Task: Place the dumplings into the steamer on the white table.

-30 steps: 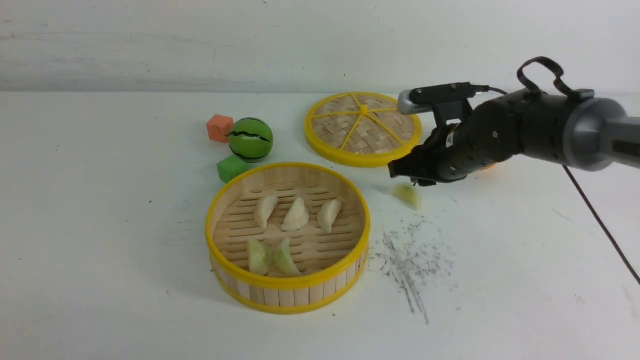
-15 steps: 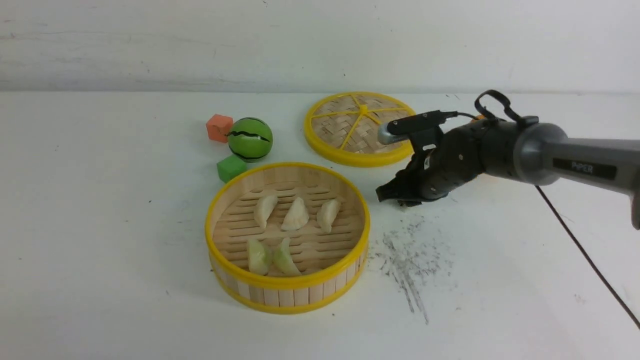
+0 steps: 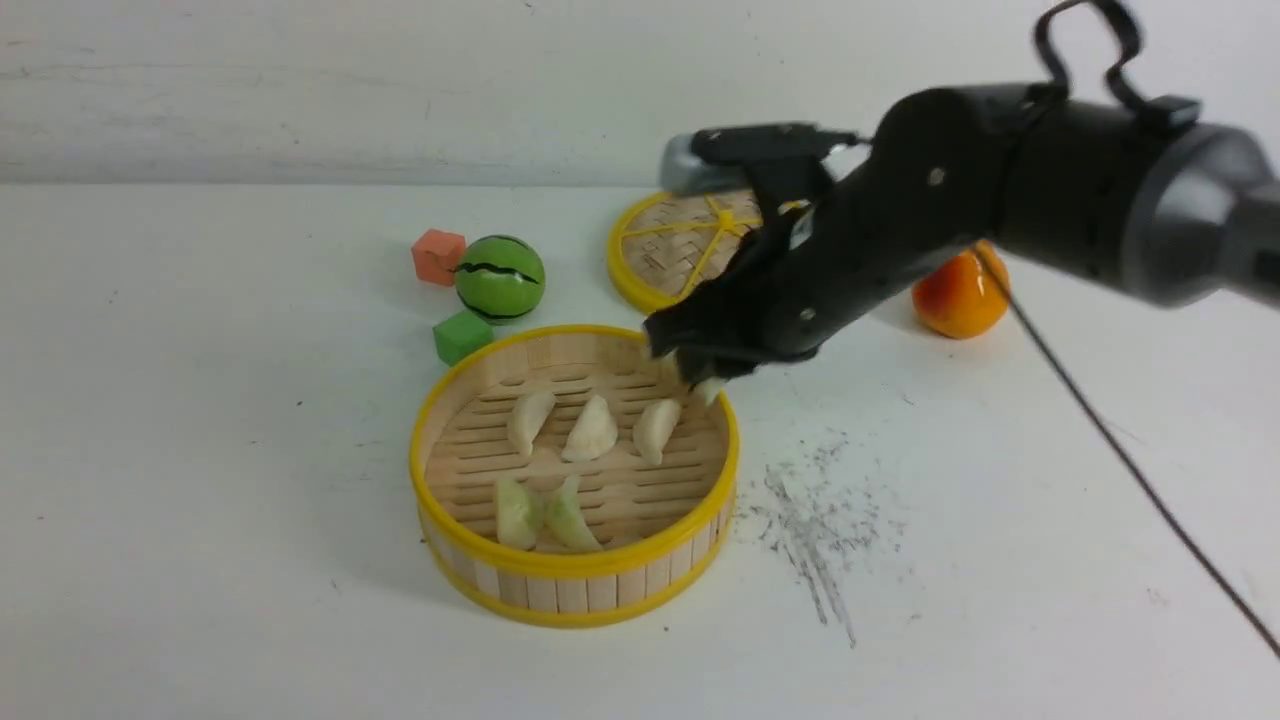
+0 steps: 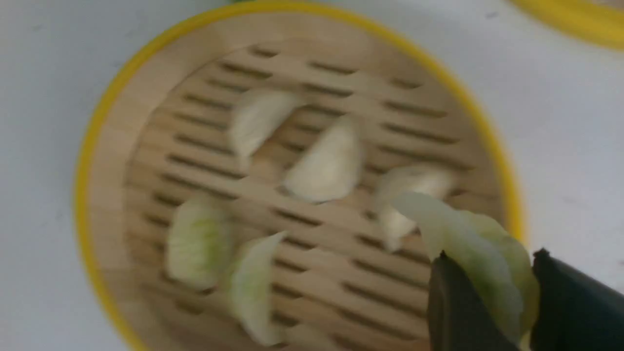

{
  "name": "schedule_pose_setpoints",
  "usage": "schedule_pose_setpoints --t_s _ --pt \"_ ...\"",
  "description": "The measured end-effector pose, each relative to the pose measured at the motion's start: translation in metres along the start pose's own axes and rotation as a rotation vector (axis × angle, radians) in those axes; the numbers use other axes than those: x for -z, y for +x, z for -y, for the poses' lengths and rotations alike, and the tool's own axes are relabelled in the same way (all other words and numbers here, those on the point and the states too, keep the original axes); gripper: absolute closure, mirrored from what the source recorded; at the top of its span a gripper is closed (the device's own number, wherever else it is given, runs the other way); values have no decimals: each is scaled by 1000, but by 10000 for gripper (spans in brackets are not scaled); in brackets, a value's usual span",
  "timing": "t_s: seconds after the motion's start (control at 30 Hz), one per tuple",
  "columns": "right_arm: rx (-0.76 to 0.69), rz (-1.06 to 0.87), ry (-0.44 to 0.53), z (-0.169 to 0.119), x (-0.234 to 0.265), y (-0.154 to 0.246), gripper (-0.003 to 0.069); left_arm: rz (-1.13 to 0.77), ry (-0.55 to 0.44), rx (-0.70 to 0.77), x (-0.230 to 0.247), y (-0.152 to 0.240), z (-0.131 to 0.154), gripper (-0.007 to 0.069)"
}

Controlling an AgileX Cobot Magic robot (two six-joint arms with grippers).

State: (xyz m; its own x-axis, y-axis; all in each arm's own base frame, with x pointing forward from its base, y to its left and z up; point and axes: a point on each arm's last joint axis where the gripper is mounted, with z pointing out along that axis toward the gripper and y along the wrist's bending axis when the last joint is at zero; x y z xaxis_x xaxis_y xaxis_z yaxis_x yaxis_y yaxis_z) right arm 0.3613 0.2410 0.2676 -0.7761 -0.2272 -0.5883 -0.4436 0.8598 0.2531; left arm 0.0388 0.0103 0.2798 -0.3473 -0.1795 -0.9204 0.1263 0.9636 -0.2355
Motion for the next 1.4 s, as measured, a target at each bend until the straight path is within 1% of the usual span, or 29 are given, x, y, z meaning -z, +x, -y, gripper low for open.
schedule_pose_setpoints --t_s 0.07,0.1,0.2,0.3,0.43,0.5,0.57,0.67,0.77,0.87,0.97,1.07,1.1,1.13,1.17,1.2,1.23,1.27,1.3,1.33,1.37,1.4 --pt "33 -13 -23 -18 -21 11 465 0 0 -1 0 0 0 443" --pt "39 -12 -27 -21 -27 13 465 1 -1 -1 0 0 0 442" --pt "40 -10 -22 -22 -48 19 465 1 -2 -2 0 0 0 441" --pt "7 -49 -7 -17 -67 28 465 2 -2 -3 0 0 0 440" --pt "-27 -89 7 -13 -74 33 450 2 -2 -3 0 0 0 438" --pt "-43 -121 11 -13 -74 36 398 2 -3 -4 0 0 0 436" --pt "-46 -134 14 -13 -73 37 319 2 -3 -4 0 0 0 435" --pt "-43 -128 12 -14 -68 35 254 2 -3 -4 0 0 0 432" --pt "-37 -104 6 -17 -56 30 227 2 -3 -4 0 0 0 432" --pt "-3 -51 5 -22 -27 18 229 2 -3 -4 0 0 0 432" --pt "65 9 27 -26 14 7 260 3 -3 -4 0 0 0 431" --pt "162 43 99 -27 72 1 337 3 -3 -4 0 0 0 429" --pt "204 57 143 -25 97 1 375 3 -3 -4 0 0 0 428" --pt "257 87 215 -22 133 1 425 3 -3 -4 0 0 0 425" --pt "282 101 262 -19 153 4 461 3 -3 -4 0 0 0 424" --pt "304 121 322 -15 178 8 509 3 -3 -4 0 0 0 421" --pt "315 126 369 -10 192 13 547 3 -4 -5 0 0 0 420" --pt "315 157 410 -6 215 20 585 3 -4 -5 0 0 0 418" --pt "310 171 438 -2 227 25 622 3 -4 -5 0 0 0 417" --pt "285 193 490 7 249 42 663 3 -4 -5 0 0 0 414" --pt "272 213 499 10 259 48 669 3 -4 -5 0 0 0 414" --pt "238 229 520 19 271 70 678 3 -4 -5 0 0 0 411"
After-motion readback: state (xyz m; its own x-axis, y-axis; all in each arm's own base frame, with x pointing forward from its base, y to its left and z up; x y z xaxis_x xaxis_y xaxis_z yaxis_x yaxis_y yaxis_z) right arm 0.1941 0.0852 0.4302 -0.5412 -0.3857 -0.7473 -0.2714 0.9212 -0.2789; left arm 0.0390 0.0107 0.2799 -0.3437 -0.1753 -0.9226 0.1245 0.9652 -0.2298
